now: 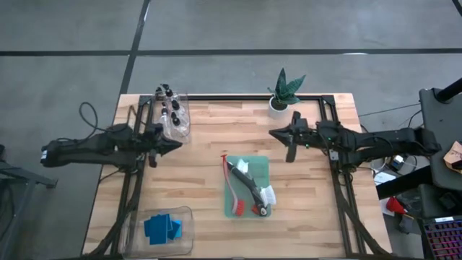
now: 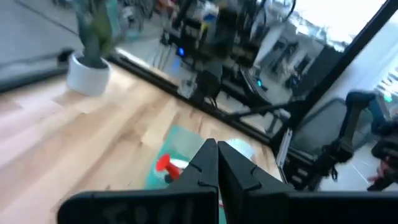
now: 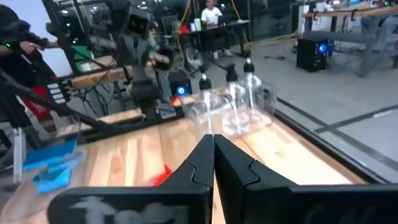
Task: Pick & Place Kitchen Sink Supplies
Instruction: Return to Home Position
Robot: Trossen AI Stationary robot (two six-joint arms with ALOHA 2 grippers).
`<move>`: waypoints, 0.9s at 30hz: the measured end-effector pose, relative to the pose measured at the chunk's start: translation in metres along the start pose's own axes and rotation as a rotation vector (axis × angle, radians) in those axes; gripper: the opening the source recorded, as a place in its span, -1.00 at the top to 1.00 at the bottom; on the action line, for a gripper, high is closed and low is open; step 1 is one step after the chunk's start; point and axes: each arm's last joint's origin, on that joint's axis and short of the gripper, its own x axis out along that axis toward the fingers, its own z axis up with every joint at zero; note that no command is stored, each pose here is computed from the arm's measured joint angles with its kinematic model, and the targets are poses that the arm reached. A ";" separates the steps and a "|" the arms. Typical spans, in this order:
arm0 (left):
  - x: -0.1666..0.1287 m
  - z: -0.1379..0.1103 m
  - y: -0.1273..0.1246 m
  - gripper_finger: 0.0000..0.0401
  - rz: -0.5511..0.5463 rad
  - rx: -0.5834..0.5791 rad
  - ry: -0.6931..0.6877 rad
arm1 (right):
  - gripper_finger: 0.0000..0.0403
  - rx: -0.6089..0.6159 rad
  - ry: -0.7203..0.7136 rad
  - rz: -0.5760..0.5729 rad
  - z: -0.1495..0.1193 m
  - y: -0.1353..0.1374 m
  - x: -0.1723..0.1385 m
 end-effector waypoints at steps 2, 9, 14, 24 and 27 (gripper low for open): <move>-0.007 0.000 0.001 1.00 0.016 0.009 -0.022 | 0.96 0.000 0.000 -0.001 -0.008 -0.003 -0.009; -0.029 -0.009 0.007 1.00 0.049 0.000 -0.068 | 0.96 -0.022 -0.076 0.014 -0.025 -0.012 -0.042; -0.040 -0.011 0.011 1.00 0.090 -0.008 -0.164 | 0.96 -0.020 -0.125 0.024 -0.044 -0.019 -0.061; -0.044 -0.020 0.016 1.00 0.142 0.007 -0.088 | 0.96 -0.004 -0.248 0.047 -0.068 -0.028 -0.086; -0.046 -0.017 0.015 1.00 0.153 0.023 -0.106 | 0.96 -0.009 -0.226 0.042 -0.078 -0.031 -0.091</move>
